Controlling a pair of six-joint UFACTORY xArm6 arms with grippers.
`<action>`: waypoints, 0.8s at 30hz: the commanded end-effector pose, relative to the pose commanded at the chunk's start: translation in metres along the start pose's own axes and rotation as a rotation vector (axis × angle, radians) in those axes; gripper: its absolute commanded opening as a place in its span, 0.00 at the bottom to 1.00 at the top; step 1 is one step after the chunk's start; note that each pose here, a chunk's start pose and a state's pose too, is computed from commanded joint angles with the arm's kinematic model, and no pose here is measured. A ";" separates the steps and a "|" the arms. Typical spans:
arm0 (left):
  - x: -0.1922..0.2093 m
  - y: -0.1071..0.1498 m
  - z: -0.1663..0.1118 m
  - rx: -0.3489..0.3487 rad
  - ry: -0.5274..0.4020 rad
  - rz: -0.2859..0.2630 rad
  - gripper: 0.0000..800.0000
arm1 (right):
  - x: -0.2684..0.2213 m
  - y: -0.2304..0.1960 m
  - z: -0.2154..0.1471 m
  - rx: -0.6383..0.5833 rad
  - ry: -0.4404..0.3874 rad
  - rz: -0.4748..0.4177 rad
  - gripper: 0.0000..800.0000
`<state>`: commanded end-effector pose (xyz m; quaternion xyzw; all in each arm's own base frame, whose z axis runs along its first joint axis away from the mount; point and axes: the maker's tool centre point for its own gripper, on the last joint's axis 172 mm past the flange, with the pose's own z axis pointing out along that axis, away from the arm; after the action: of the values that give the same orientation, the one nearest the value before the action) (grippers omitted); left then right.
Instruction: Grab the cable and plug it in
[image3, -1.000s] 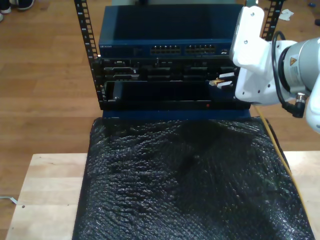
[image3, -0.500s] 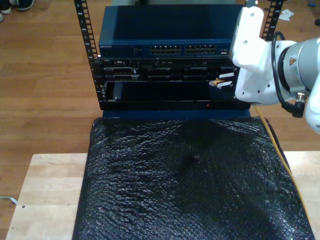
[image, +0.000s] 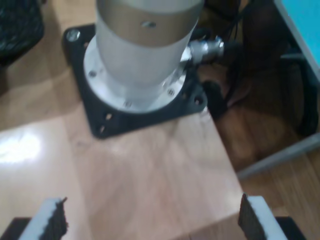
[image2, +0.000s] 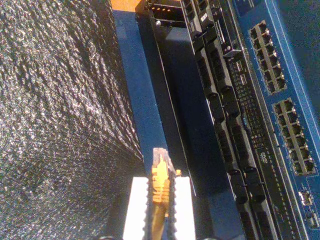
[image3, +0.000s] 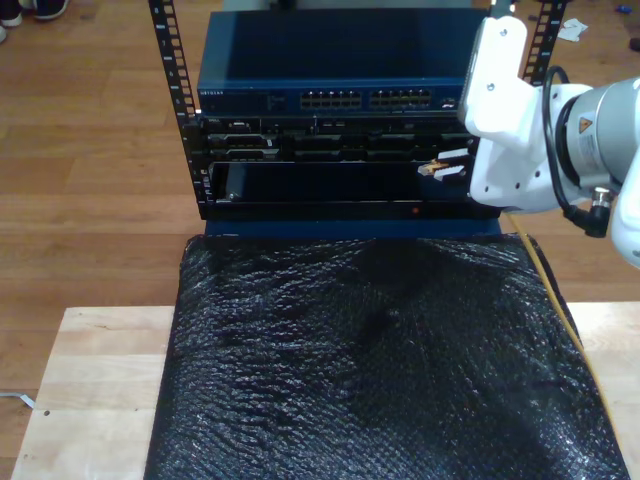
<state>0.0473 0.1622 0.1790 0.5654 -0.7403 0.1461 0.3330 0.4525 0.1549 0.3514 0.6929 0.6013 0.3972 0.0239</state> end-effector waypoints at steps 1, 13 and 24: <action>0.002 0.003 0.005 0.006 0.014 0.000 1.00 | 0.000 -0.002 0.001 0.006 0.000 0.002 0.00; 0.008 0.012 0.054 0.058 0.061 -0.020 1.00 | -0.003 -0.006 0.002 0.015 -0.003 0.003 0.00; -0.001 0.011 0.079 0.102 -0.022 -0.017 1.00 | -0.005 -0.010 0.004 0.021 -0.006 0.006 0.00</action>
<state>0.0110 0.1197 0.1222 0.5894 -0.7308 0.1744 0.2968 0.4471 0.1546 0.3410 0.6962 0.6032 0.3887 0.0170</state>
